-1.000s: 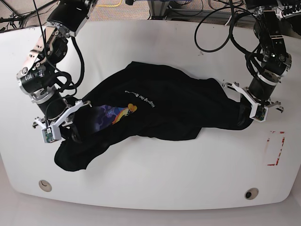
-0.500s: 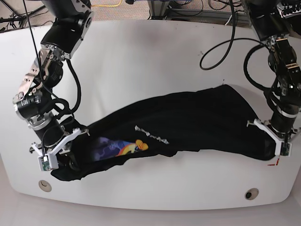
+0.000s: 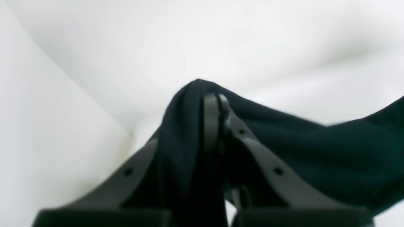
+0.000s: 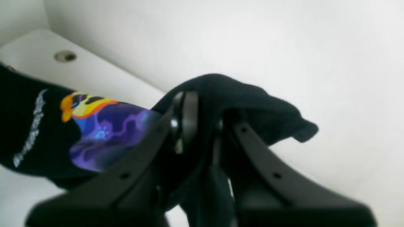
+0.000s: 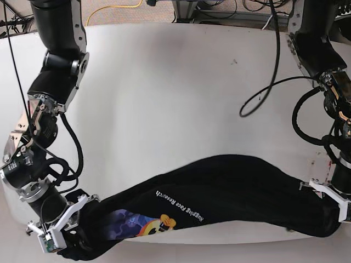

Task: Fold the T-shirt properly
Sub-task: 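Lift the shirt with both grippers and stretch it apart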

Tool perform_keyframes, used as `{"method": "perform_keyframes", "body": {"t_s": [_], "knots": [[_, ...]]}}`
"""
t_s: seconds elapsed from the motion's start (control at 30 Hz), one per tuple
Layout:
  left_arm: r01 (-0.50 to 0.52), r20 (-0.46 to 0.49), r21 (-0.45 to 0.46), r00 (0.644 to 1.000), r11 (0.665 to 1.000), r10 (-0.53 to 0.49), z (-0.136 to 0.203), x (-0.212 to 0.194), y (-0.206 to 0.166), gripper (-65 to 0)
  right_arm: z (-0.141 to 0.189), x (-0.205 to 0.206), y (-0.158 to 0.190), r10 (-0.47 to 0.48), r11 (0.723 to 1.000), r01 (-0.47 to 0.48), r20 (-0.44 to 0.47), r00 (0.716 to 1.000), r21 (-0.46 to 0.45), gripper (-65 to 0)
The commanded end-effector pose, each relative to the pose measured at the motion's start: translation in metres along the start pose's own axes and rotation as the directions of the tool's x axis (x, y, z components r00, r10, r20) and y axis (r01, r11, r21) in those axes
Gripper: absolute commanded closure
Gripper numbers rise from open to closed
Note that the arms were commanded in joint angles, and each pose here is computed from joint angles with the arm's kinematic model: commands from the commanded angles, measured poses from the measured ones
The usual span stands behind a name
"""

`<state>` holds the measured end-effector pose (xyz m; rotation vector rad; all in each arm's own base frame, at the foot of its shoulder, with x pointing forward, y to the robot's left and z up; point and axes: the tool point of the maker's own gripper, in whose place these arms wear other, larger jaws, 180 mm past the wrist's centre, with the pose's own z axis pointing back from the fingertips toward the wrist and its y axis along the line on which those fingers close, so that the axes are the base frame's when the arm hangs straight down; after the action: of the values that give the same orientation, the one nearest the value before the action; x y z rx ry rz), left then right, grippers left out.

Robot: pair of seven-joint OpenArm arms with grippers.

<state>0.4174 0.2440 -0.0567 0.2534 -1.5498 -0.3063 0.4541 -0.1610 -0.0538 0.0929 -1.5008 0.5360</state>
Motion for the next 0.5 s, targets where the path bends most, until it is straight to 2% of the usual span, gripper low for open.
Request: {"method": "perform_keyframes", "body": {"t_s": [0.0, 0.03, 0.23, 0.37, 0.47], "knots": [[0.025, 0.074, 0.06, 0.997, 0.998, -0.029, 0.004, 0.034, 0.02, -0.2, 0.003, 0.044, -0.016, 0.076, 0.997, -0.074, 0.064, 0.995, -0.032, -0.9], [0.03, 0.102, 0.082, 0.994, 0.996, -0.038, 0.006, 0.046, 0.027, -0.3, 0.005, 0.058, -0.021, 0.112, 0.993, -0.109, 0.075, 0.991, -0.043, -0.9], [0.047, 0.103, 0.097, 0.993, 0.994, -0.057, 0.007, 0.057, 0.034, -0.4, 0.008, 0.076, -0.031, 0.144, 0.988, -0.139, 0.089, 0.986, -0.065, -0.9], [0.056, 0.085, 0.1, 0.994, 0.993, -0.065, 0.006, 0.055, 0.038, -0.4, 0.011, 0.083, -0.035, 0.16, 0.986, -0.153, 0.094, 0.983, -0.073, -0.8], [0.068, 0.048, 0.077, 0.996, 0.995, -0.071, -0.001, 0.046, 0.038, -0.5, 0.015, 0.077, -0.043, 0.169, 0.983, -0.164, 0.063, 0.984, -0.086, -1.3]]}}
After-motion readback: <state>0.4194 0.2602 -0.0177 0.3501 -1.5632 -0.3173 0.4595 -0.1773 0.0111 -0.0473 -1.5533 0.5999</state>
